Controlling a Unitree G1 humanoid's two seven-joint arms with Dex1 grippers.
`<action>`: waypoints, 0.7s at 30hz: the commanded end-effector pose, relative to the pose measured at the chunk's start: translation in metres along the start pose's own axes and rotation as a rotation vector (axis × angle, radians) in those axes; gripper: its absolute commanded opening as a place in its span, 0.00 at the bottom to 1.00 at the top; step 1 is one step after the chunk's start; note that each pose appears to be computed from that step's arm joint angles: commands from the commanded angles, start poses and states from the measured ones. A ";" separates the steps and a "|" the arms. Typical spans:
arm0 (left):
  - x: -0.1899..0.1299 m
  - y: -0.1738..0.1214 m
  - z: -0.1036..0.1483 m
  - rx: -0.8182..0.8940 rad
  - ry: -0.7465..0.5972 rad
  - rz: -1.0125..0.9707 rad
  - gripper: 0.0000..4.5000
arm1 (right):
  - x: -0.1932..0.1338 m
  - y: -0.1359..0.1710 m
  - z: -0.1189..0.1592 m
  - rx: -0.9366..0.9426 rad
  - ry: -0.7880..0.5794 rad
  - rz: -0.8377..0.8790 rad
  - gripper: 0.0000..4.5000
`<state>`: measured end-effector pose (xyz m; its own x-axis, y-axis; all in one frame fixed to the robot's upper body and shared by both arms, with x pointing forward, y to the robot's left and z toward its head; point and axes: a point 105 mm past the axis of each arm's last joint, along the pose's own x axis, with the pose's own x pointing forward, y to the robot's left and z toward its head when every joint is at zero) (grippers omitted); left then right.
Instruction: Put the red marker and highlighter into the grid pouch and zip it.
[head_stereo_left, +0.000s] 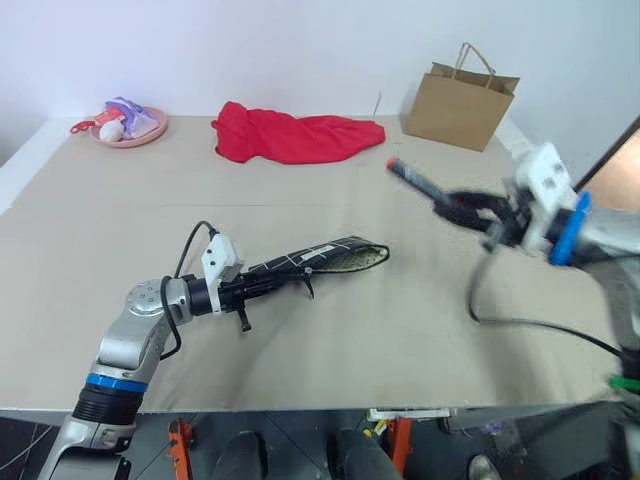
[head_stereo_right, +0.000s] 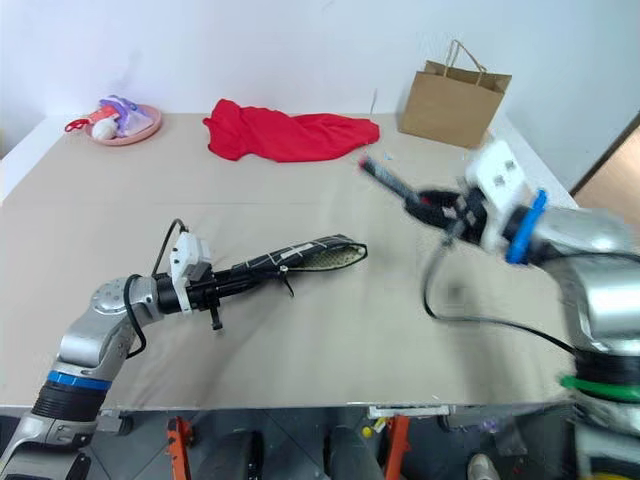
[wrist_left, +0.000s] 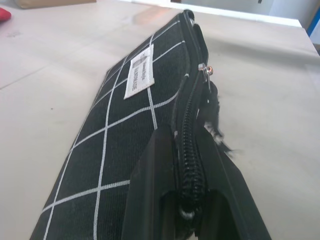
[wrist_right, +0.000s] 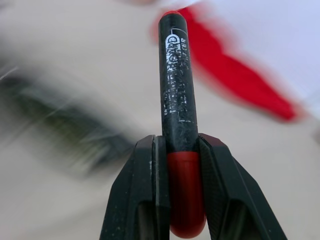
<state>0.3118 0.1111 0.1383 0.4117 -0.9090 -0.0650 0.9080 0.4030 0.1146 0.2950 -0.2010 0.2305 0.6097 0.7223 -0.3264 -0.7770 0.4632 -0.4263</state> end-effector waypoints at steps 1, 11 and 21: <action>0.001 0.000 0.009 0.032 -0.029 -0.008 0.00 | -0.013 0.013 0.005 -0.090 0.043 0.092 0.12; 0.005 -0.002 0.007 0.037 -0.033 -0.028 0.00 | 0.015 0.034 -0.019 -0.138 0.124 0.161 0.12; 0.007 -0.004 0.007 0.047 -0.026 -0.036 0.00 | 0.032 0.027 -0.031 -0.142 0.143 0.158 0.12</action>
<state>0.3107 0.1053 0.1343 0.3844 -0.9207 -0.0673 0.9194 0.3752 0.1180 0.2962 -0.1824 0.1715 0.4895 0.6909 -0.5320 -0.8590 0.2772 -0.4304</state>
